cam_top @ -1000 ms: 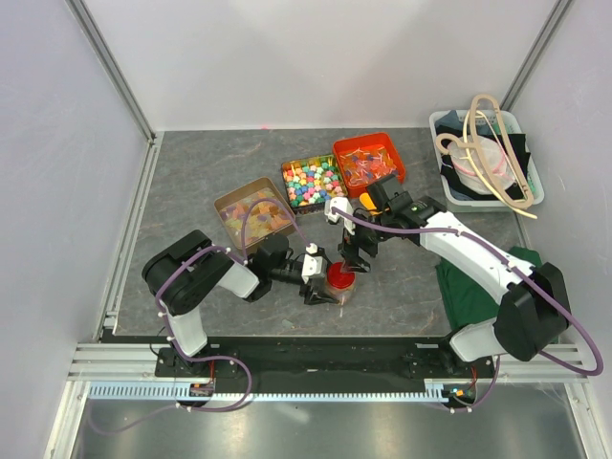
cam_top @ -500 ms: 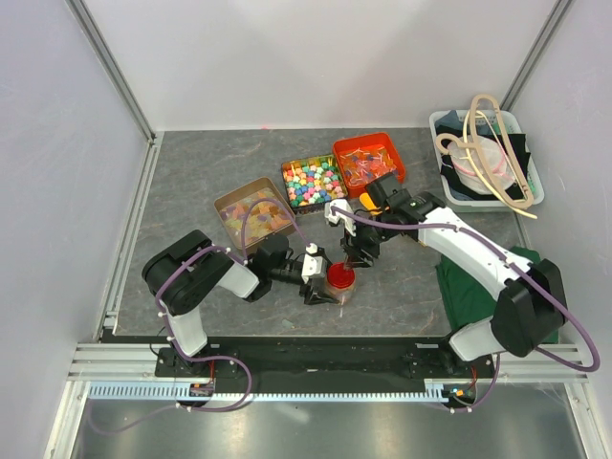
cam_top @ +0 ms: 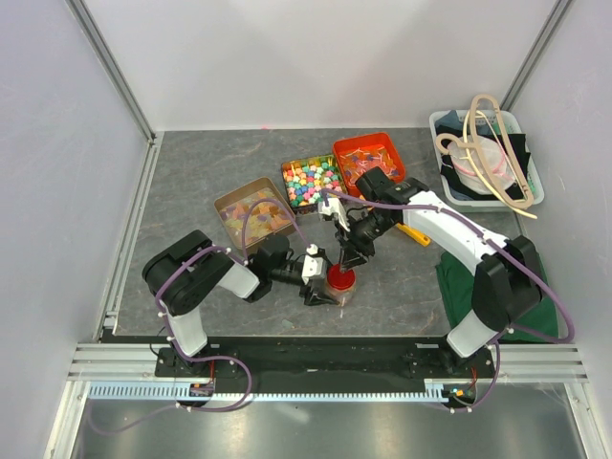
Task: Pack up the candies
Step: Close the bottle lid on the packing bottle.
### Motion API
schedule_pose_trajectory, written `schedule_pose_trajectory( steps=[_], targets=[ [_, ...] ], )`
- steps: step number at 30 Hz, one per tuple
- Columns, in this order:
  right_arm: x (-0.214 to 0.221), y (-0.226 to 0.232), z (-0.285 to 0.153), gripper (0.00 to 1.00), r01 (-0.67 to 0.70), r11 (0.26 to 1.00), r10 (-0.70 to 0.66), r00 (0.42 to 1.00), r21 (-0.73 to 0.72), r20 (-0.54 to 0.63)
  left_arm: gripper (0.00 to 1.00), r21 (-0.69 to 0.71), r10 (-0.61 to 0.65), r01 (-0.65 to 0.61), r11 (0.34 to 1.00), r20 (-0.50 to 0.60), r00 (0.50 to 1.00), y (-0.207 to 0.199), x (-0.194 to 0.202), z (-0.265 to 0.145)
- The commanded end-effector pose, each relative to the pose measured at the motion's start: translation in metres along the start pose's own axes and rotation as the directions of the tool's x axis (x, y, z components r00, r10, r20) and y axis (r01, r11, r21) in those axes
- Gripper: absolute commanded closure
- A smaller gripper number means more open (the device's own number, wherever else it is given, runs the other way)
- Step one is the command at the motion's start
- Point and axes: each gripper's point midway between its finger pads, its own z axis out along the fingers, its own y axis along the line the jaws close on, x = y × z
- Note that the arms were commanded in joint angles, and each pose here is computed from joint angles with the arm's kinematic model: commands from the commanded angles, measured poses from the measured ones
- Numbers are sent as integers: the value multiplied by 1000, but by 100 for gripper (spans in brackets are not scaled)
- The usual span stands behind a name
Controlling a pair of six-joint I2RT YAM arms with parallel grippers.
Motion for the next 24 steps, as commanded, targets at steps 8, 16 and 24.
schedule_pose_trajectory(
  steps=[8, 16, 24],
  targets=[
    [11, 19, -9, 76, -19, 999, 17, 999, -47, -36, 41, -61, 58, -57, 996, 9, 998, 15, -7, 0],
    [25, 25, -9, 75, -27, 999, 25, 998, -38, -56, 46, -158, 56, -58, 986, -16, 998, 33, -4, -2],
    [20, 23, -19, 73, 6, 1000, -5, 999, 15, -43, 48, -168, 52, -55, 984, -24, 998, 36, -2, -2]
  ],
)
